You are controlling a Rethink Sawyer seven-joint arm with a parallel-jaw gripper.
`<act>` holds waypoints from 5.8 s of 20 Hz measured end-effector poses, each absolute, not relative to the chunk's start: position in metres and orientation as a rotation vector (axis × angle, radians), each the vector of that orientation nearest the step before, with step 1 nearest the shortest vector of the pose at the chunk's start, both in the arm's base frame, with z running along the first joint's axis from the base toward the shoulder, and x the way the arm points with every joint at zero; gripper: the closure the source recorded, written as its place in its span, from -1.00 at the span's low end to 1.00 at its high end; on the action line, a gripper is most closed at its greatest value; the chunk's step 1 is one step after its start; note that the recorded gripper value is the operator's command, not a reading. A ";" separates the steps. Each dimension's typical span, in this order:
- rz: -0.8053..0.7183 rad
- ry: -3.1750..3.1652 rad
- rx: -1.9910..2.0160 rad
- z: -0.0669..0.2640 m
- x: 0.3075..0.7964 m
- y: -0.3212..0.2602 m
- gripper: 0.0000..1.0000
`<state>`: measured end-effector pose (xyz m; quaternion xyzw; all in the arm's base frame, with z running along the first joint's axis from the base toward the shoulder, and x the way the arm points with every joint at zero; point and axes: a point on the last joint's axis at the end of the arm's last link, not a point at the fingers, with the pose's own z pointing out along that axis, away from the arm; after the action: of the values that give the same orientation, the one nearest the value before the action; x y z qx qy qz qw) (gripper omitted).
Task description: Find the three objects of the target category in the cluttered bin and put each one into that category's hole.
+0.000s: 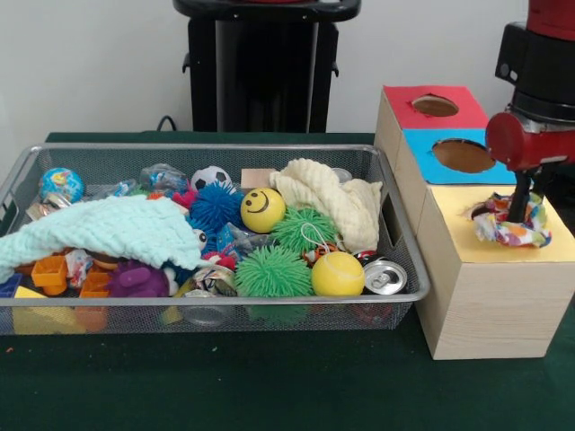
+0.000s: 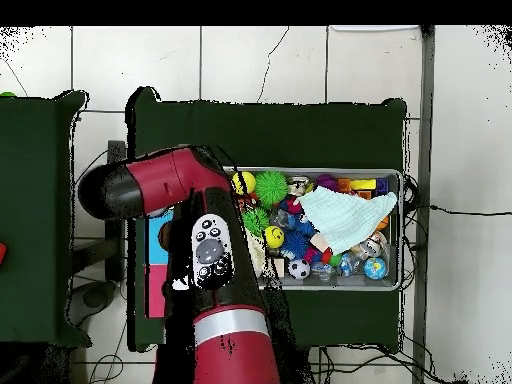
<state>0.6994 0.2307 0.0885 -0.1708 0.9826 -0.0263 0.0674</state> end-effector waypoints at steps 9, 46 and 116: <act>-0.108 2.896 -0.526 0.063 0.686 0.222 1.00; -0.193 2.750 -0.563 0.027 0.668 0.207 1.00; -0.200 2.686 -0.568 0.025 0.669 0.214 -1.00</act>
<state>0.6688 0.2140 0.0252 -0.2025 0.9574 -0.0712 0.1930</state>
